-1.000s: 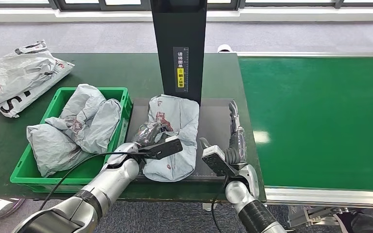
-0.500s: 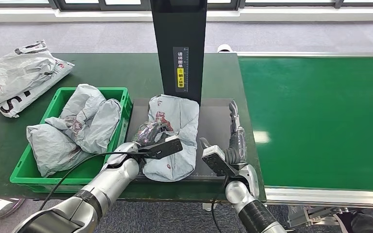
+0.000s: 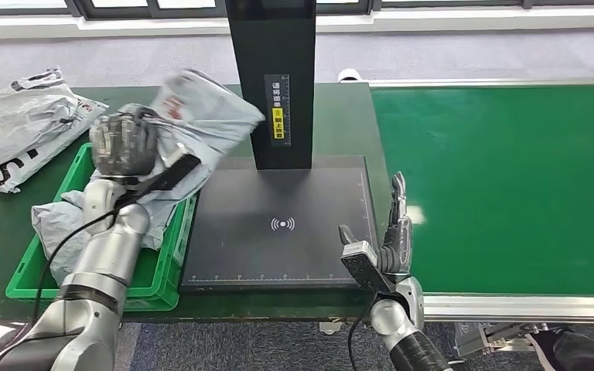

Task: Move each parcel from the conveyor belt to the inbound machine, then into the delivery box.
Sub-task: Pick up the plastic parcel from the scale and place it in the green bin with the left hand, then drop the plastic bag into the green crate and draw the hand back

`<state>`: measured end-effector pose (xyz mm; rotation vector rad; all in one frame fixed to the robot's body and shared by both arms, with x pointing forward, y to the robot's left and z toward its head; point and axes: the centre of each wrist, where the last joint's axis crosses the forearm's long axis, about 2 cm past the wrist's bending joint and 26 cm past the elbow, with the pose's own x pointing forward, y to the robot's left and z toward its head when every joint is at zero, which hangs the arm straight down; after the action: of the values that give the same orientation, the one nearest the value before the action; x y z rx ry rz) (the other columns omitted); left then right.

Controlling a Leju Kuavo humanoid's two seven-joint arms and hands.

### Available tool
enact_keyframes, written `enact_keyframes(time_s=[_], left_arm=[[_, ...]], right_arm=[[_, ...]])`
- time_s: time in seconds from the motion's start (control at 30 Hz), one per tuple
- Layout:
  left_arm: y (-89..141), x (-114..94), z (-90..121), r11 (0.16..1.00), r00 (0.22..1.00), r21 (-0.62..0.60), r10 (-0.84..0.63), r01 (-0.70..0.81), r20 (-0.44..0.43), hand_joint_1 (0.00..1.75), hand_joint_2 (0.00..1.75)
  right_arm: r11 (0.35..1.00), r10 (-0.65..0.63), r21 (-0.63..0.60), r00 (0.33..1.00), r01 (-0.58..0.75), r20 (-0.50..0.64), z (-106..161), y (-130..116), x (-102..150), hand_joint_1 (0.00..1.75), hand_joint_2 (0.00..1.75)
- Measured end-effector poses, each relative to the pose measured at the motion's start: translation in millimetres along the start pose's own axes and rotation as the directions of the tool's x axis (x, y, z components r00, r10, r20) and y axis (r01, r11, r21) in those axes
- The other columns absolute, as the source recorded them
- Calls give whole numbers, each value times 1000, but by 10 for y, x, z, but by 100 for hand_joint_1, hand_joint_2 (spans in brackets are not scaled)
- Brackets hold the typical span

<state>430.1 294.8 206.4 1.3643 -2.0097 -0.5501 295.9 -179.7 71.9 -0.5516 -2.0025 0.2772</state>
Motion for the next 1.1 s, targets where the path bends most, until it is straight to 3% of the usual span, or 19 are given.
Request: enact_keyframes(time_s=[0.3, 0.57, 0.63, 0.73, 0.87, 0.97, 1.1], left_arm=[[240, -234, 9, 991, 994, 124, -43, 55, -104, 175, 175], [239, -341, 43, 981, 944, 14, -181, 192, -276, 175, 175], [154, -373, 53, 980, 912, -81, -199, 182, -358, 175, 175], [-34, -447, 157, 934, 854, -343, -257, 98, -454, 175, 175], [-208, -528, 361, 737, 823, -675, -361, -38, -440, 175, 175], [-237, -583, 424, 653, 813, -755, -410, -54, -413, 175, 175], [-242, -638, 465, 616, 812, -787, -438, -42, -386, 175, 175]], right_arm=[[1000, 26, -17, 1000, -25, 14, -19, -42, 1, 0, 175], [1000, 21, -23, 1000, -21, 7, -21, -49, -1, 0, 175], [1000, 22, -23, 1000, -22, 7, -22, -50, -1, 0, 175], [1000, 21, -22, 1000, -21, 7, -25, -54, -5, 0, 175], [1000, 18, -10, 1000, -18, -2, -33, -68, -19, 0, 175], [1000, 21, 0, 1000, -21, -4, -39, -71, -21, 0, 175], [1000, 22, 3, 1000, -22, -3, -41, -73, -22, 0, 175]])
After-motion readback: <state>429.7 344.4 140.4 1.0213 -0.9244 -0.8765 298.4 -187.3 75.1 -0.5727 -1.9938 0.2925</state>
